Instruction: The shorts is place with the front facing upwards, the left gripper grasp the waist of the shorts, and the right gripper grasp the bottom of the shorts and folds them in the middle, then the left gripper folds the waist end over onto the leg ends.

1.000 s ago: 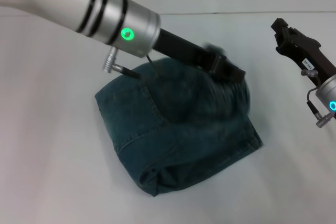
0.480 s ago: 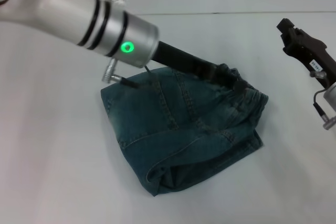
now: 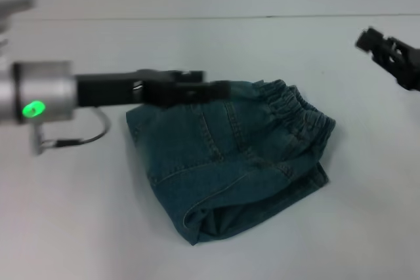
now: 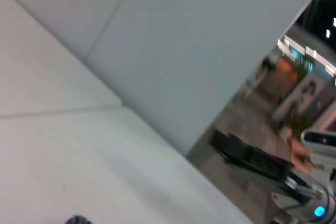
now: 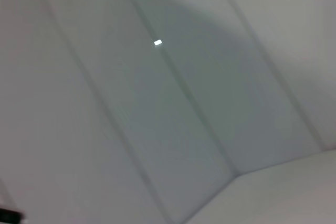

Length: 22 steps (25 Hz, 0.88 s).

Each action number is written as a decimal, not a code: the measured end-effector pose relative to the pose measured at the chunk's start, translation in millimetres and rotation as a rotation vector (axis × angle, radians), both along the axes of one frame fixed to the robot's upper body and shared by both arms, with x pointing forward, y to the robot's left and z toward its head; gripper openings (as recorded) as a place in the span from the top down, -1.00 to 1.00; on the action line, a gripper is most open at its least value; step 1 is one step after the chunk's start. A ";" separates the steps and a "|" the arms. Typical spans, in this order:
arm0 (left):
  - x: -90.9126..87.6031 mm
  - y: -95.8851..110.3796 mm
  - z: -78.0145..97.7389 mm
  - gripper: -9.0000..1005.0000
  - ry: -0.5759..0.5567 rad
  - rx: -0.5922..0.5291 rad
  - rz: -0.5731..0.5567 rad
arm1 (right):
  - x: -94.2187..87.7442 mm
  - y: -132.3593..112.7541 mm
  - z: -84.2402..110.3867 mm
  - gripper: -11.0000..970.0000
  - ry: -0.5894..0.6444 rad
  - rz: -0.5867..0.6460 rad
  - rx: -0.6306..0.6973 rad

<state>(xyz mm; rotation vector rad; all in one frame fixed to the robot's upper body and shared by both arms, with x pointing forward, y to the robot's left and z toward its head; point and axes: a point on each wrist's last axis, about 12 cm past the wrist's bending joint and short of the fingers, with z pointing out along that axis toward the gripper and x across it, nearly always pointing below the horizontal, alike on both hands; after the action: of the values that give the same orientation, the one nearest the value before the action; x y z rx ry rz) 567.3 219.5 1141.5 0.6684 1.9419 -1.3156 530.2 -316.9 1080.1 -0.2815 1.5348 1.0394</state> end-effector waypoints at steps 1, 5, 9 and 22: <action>-5.9 9.7 -3.7 -0.83 -0.004 -0.015 0.016 | -2.1 -5.1 4.5 0.69 0.013 0.039 -0.010; -27.3 41.0 -18.0 -0.84 -0.008 -0.037 0.077 | -10.9 -21.2 23.9 0.16 0.056 0.187 -0.058; -49.9 62.4 -31.4 -0.85 0.006 0.005 0.081 | -18.2 -35.6 36.7 -0.04 0.110 0.292 -0.159; -95.5 87.1 -51.0 -0.83 -0.065 0.080 0.042 | -26.1 -28.9 22.2 -0.77 0.247 0.491 -0.422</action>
<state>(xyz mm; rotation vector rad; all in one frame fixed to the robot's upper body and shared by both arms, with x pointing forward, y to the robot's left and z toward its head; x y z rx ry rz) 471.8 306.6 1090.5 0.6973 1.9533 -1.1821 504.2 -345.8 1102.3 -0.8858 1.9625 1.1451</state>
